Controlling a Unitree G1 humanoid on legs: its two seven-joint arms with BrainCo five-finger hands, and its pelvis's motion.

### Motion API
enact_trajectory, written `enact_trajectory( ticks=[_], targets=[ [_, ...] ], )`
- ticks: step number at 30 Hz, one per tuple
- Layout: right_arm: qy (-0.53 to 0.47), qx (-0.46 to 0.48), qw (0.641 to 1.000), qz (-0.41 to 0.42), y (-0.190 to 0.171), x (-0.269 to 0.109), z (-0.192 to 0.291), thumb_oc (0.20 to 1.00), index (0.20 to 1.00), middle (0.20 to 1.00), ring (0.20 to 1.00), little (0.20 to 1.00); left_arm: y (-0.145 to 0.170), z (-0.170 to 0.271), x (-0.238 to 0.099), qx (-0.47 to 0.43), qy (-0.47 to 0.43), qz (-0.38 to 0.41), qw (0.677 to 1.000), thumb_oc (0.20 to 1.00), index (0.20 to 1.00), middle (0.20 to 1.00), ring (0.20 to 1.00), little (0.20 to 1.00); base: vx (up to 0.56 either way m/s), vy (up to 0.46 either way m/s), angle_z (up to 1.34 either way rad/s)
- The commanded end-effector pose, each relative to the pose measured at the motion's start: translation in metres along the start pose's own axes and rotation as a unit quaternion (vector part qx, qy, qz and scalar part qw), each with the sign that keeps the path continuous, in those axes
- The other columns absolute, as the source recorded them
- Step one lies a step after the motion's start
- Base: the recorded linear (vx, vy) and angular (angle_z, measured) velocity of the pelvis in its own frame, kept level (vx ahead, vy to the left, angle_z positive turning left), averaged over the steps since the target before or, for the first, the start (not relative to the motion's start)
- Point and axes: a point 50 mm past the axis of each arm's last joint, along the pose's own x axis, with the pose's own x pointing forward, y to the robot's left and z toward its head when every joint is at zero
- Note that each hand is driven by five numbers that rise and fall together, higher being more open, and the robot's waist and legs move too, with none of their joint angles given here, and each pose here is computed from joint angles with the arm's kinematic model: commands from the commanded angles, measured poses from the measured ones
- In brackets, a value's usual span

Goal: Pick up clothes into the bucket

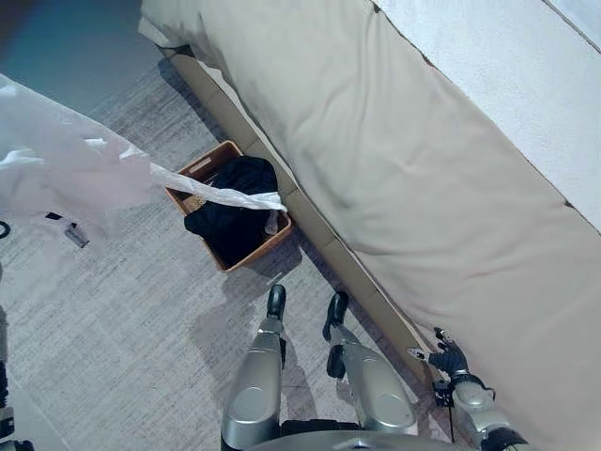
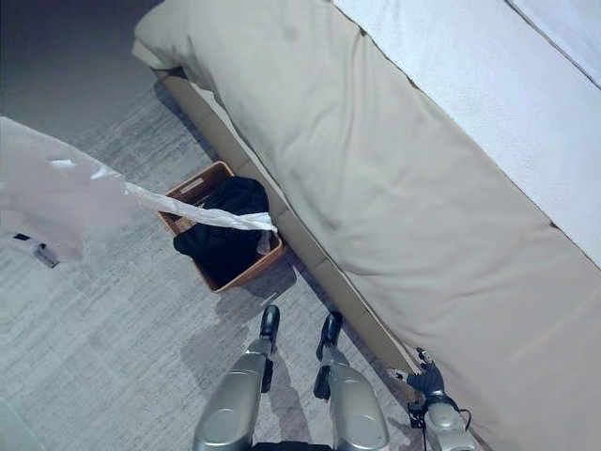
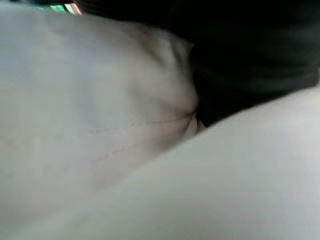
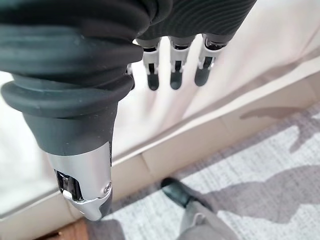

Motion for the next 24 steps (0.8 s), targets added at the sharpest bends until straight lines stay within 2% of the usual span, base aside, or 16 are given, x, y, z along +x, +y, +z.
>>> enact_trajectory(
  ticks=[1,14,21,24],
  targets=[
    [0.02,-0.029,0.999,-0.008,-0.016,-0.004,-0.014,1.0,1.0,1.0,1.0,1.0,0.011,0.032,0.028,-0.021,-0.101,0.025,0.994,0.2,0.2,0.2,0.2,0.2,0.0,0.0,0.0],
    [0.029,-0.04,0.999,-0.007,-0.018,-0.005,-0.019,1.0,1.0,1.0,1.0,1.0,0.004,0.048,0.041,-0.035,-0.134,-0.007,0.99,0.2,0.2,0.2,0.2,0.2,0.0,0.0,0.0],
    [0.009,-0.036,0.999,-0.006,-0.018,-0.002,-0.009,1.0,1.0,1.0,1.0,1.0,-0.009,0.026,0.025,-0.041,-0.073,-0.05,0.995,0.2,0.2,0.2,0.2,0.2,0.0,-0.001,-0.01],
    [-0.006,-0.032,0.999,-0.006,-0.018,-0.001,-0.002,1.0,1.0,1.0,1.0,1.0,-0.014,0.003,0.012,-0.012,-0.021,-0.071,0.997,0.2,0.2,0.2,0.2,0.2,0.0,0.0,0.0]
  ],
)
